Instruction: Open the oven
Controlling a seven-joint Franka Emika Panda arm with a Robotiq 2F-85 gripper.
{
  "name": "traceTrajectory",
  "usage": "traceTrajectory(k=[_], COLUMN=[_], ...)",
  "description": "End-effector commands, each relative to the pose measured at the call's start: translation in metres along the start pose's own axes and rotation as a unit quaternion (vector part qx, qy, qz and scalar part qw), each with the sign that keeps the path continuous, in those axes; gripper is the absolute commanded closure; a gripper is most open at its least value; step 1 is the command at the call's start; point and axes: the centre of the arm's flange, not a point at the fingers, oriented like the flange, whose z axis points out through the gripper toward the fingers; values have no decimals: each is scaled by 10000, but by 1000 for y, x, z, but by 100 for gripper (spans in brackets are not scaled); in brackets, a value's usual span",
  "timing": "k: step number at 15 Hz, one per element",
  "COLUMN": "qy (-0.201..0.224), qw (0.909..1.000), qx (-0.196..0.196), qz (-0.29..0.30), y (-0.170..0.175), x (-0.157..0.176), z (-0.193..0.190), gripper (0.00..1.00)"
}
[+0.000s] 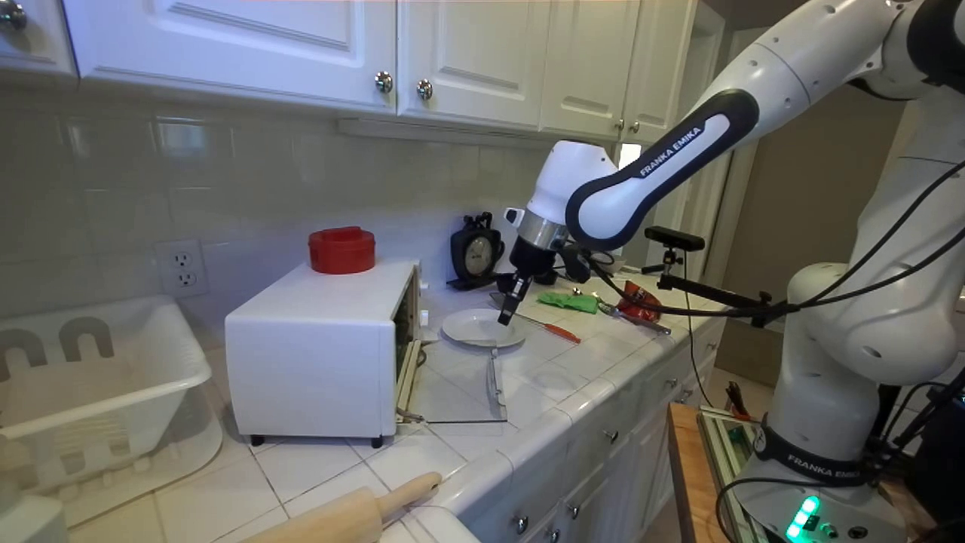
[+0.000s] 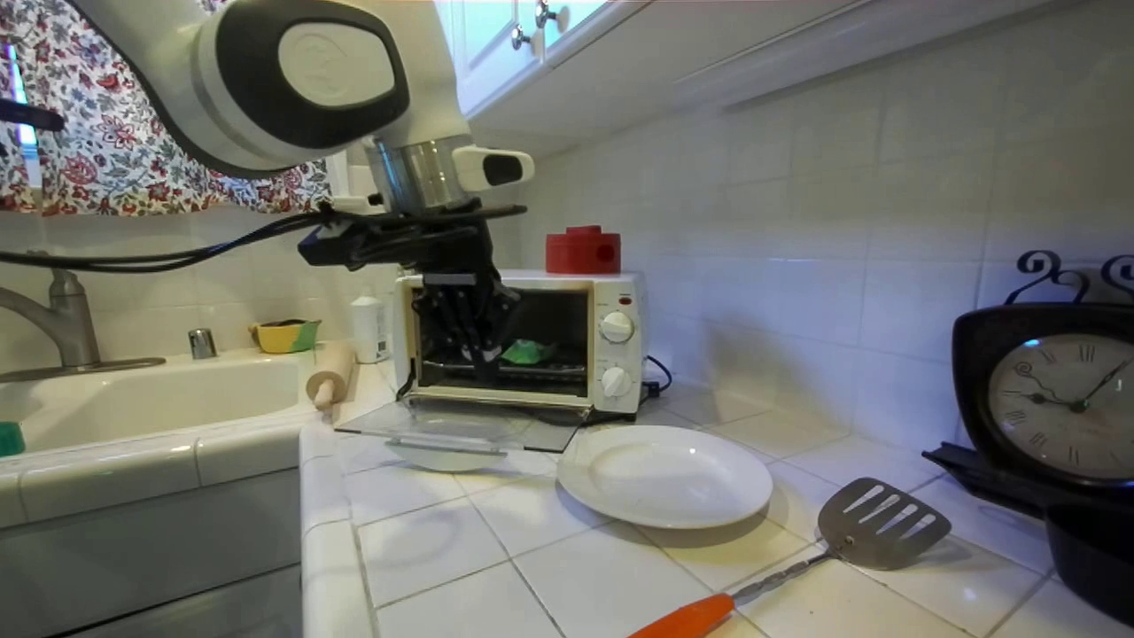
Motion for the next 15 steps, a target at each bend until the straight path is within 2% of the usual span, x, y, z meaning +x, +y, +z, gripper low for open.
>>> traceTrajectory(k=[1,4,7,12,13,15], qy=[-144,-326,-545,-965,-1030,-1027], qw=[9994,9993,9981,9941,9932,9923], qx=[-302,-159,-176,-339,-304,-281], qz=[10,-122,-245,353,450,631], y=[-13,-31,-49,-52,-54,-61], x=[-1,5,15,17,16,14], z=[-36,-60,-84,-110,-116,-129], gripper=[100,100,100,100,74,67])
